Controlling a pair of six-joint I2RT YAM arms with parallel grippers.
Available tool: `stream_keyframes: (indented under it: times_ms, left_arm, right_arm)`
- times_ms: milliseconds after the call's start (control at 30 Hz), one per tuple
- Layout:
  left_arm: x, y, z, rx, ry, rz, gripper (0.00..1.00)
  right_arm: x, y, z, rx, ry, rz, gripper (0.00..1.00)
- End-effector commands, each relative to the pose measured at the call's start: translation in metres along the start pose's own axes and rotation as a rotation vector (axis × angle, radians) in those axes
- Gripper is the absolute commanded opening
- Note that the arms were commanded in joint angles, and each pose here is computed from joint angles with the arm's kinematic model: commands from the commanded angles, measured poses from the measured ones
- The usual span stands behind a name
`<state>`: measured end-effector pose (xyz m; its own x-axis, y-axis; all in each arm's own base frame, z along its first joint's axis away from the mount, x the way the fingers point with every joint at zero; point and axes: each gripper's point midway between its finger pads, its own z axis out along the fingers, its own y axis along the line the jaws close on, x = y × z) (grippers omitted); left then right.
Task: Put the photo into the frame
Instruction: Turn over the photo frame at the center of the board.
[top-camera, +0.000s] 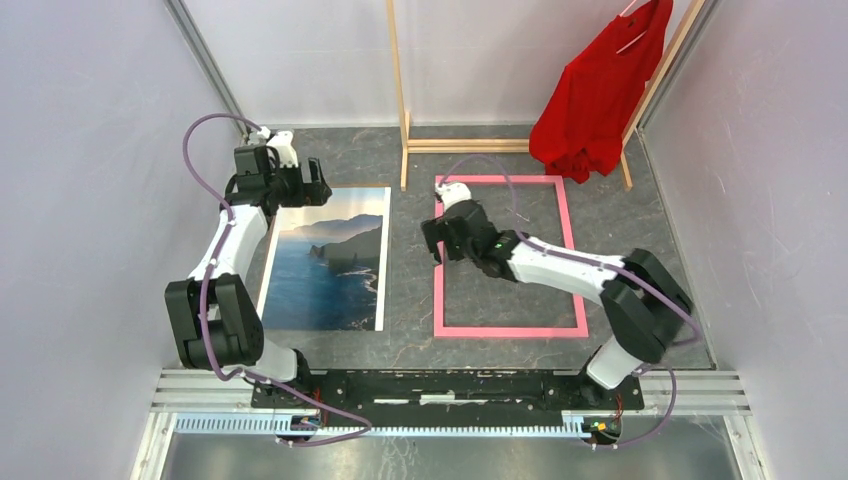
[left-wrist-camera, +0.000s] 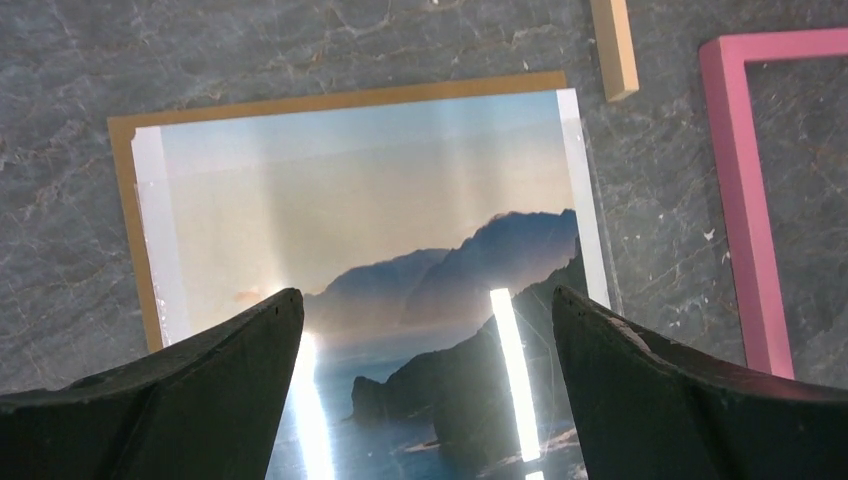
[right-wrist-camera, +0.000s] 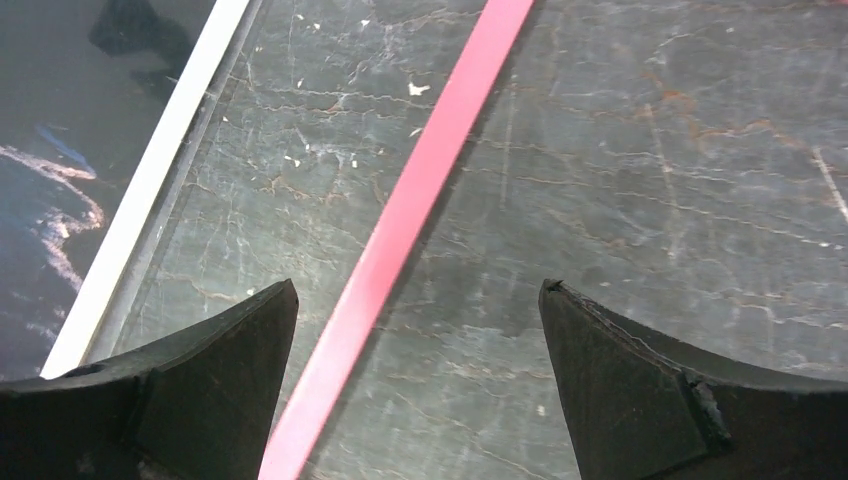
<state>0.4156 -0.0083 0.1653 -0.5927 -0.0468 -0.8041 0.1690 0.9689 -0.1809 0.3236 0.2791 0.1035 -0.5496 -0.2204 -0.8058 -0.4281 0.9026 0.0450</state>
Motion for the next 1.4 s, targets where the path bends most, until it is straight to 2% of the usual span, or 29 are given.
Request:
stream_keyframes:
  times_ms: [0,200,467,567,700,833,967,1100,1267,1367]
  left_arm:
    - [-0.003,0.001,-0.006,0.008,0.021,0.054,1.0]
    - [0.008,-0.008,-0.008,0.048,0.051,0.046,1.0]
    - [0.011,-0.023,-0.012,0.086,0.053,0.061,1.0]
    - [0.012,-0.027,-0.013,0.094,0.061,0.064,1.0]
    - [0.019,-0.035,-0.015,0.105,0.08,0.079,1.0]
    - [0.026,-0.039,-0.017,0.114,0.089,0.073,1.0]
    - [0.032,-0.047,-0.019,0.136,0.102,0.088,1.0]
    - [0.042,-0.057,-0.022,0.155,0.124,0.106,1.0]
    - [0.08,-0.083,-0.024,0.211,0.213,0.169,1.0]
    - [0.089,-0.087,-0.028,0.225,0.232,0.182,1.0]
  right_arm:
    - [0.005,0.014,0.015,0.14,0.072,0.017,0.98]
    - [0.029,0.031,0.028,0.233,0.121,0.011,0.96]
    - [0.055,0.037,0.044,0.234,0.188,0.018,0.91]
    - [0.064,0.04,0.05,0.223,0.207,0.022,0.86]
    - [0.074,0.044,0.053,0.211,0.225,0.055,0.69]
    - [0.087,0.048,0.052,0.197,0.241,0.129,0.58]
    - [0.087,0.052,0.049,0.178,0.235,0.188,0.42]
    - [0.064,0.06,0.037,0.144,0.189,0.274,0.3]
    - [0.014,0.082,0.013,0.031,0.113,0.402,0.09]
    - [-0.022,0.094,-0.007,-0.04,0.056,0.467,0.04]
